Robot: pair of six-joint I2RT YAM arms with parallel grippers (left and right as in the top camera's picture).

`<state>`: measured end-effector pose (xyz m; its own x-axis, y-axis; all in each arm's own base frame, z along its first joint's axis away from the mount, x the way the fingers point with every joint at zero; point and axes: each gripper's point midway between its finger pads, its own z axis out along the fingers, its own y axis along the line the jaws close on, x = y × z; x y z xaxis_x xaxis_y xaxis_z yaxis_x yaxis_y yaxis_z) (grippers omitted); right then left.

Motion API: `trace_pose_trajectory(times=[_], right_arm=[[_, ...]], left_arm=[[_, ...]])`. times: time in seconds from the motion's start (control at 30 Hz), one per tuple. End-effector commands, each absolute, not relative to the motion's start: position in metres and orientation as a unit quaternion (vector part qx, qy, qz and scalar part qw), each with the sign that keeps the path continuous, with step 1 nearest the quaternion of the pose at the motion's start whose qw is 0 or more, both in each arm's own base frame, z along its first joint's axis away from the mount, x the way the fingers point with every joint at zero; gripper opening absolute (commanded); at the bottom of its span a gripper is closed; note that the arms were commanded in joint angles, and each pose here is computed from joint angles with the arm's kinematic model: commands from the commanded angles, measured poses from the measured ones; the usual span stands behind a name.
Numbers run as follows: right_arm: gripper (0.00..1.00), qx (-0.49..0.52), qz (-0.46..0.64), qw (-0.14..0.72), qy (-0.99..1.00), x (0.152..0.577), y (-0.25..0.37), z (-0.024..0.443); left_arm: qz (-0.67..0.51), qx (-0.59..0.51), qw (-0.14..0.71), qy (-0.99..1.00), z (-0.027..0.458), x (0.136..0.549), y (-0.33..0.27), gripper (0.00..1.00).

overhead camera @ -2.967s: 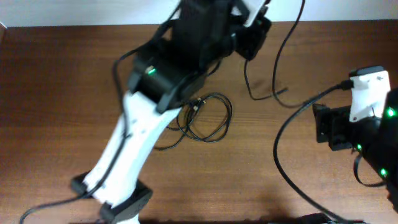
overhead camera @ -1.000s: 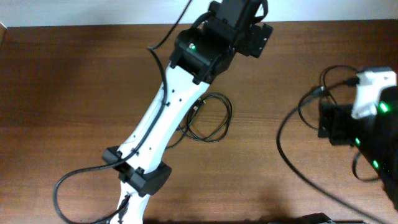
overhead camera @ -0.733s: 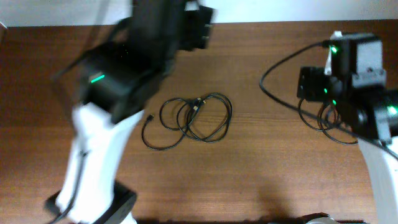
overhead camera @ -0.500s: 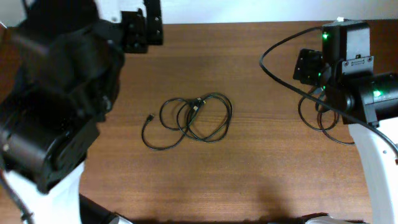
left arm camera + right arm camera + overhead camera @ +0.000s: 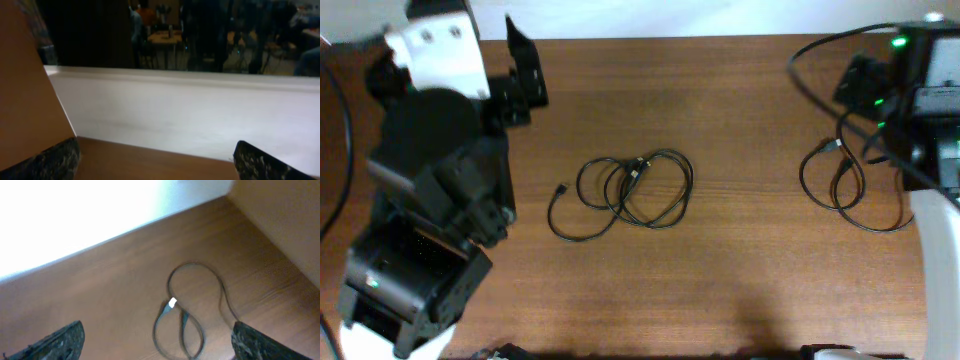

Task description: Untangle cables

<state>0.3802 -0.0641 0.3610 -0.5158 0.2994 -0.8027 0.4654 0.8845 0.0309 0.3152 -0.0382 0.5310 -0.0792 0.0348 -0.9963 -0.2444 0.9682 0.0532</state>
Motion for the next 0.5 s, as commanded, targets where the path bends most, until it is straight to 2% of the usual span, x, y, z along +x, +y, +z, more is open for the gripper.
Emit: trace_pose_trajectory(times=[0.0,0.1,0.17,0.27,0.47], right_arm=[[0.97,0.31,-0.133,0.474,0.813,0.371,-0.137,0.384],[0.97,0.385,-0.141,0.473,0.779,0.352,-0.188,0.384],[0.96,0.438,-0.109,0.455,0.768,0.343,-0.211,0.369],[0.96,0.488,-0.08,0.411,0.766,0.341,-0.233,0.335],[0.92,0.515,-0.075,0.292,0.803,0.356,-0.242,0.251]], left_arm=[[0.145,-0.08,0.663,0.73,0.51,0.301,-0.019,0.99],[0.15,-0.078,0.653,0.738,0.503,0.3,-0.019,0.99],[0.151,-0.076,0.648,0.743,0.499,0.301,-0.019,0.99],[0.153,-0.074,0.638,0.751,0.493,0.3,-0.019,0.99],[0.168,-0.059,0.614,0.769,0.479,0.297,-0.017,0.99]])
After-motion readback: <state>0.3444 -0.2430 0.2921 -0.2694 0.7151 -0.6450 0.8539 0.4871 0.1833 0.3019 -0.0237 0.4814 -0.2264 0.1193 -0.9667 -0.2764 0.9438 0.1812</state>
